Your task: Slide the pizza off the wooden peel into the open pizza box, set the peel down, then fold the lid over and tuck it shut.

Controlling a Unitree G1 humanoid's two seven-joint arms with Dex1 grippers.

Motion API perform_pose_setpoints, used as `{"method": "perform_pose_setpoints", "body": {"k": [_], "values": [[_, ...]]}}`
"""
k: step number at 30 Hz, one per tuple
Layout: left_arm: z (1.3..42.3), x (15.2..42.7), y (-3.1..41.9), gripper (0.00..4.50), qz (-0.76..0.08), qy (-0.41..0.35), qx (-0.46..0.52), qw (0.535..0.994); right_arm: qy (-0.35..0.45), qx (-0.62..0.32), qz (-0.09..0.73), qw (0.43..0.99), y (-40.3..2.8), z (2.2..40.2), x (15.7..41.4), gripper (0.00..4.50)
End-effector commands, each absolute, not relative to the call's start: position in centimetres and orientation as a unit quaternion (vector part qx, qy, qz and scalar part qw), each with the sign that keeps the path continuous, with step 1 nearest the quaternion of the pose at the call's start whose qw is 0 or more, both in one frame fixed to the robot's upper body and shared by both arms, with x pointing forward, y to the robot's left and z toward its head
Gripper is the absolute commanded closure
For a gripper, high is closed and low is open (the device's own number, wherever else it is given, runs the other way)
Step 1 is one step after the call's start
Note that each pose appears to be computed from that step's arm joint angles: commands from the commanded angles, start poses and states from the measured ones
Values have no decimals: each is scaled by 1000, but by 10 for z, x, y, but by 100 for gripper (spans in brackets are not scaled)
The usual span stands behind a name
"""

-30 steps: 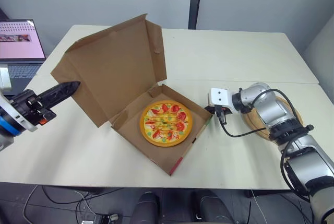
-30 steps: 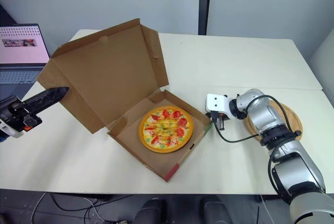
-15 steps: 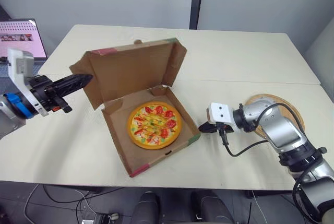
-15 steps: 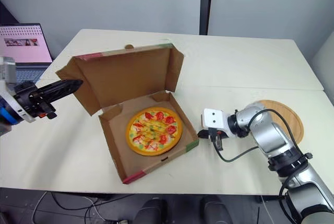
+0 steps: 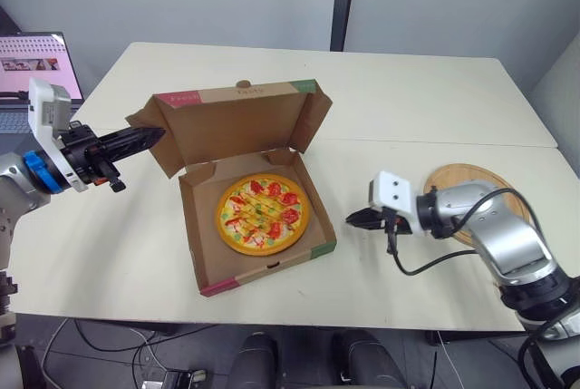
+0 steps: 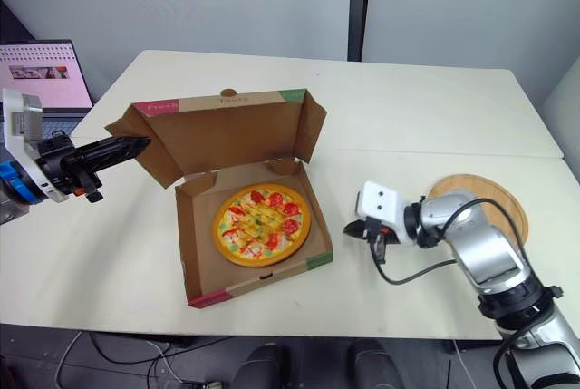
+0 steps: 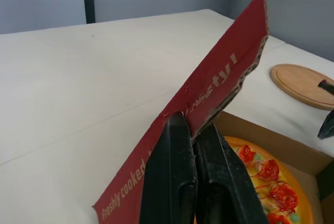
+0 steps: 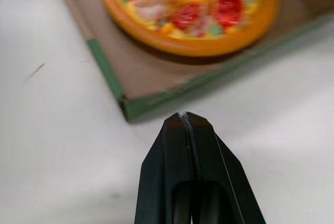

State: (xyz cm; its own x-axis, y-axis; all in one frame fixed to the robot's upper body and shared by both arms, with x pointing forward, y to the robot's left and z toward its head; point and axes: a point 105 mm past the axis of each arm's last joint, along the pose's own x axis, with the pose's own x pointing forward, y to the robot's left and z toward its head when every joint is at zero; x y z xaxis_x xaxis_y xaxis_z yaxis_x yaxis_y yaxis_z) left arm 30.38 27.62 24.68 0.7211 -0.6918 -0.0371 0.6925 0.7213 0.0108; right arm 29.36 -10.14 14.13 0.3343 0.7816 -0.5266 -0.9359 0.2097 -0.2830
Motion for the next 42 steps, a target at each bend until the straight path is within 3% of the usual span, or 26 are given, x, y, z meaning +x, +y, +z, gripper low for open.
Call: {"method": "perform_pose_setpoints", "body": {"k": [1, 6, 10, 14, 19, 28, 38, 42], "values": [[262, 301, 282, 450, -366, -20, 26, 930, 125, -306, 523, 786, -109, 139, 307, 446], [263, 301, 289, 450, -353, -36, -5, 935, 89, -317, 459, 825, -104, 143, 341, 446], [266, 301, 290, 450, -351, -45, -13, 935, 25, -249, 459, 853, -83, 176, 351, 446], [268, 299, 293, 450, -347, -48, -17, 936, -2, -196, 464, 864, -69, 194, 352, 332], [268, 297, 294, 450, -346, -48, -18, 937, -22, -117, 440, 890, -58, 219, 362, 151], [267, 296, 293, 450, -348, -45, -19, 936, -63, -58, 438, 895, -38, 263, 370, 151], [265, 296, 291, 450, -348, -47, -21, 936, -77, -18, 451, 889, -20, 280, 376, 151], [265, 297, 290, 450, -348, -47, -22, 936, -81, -17, 443, 893, -17, 281, 380, 238]]}}
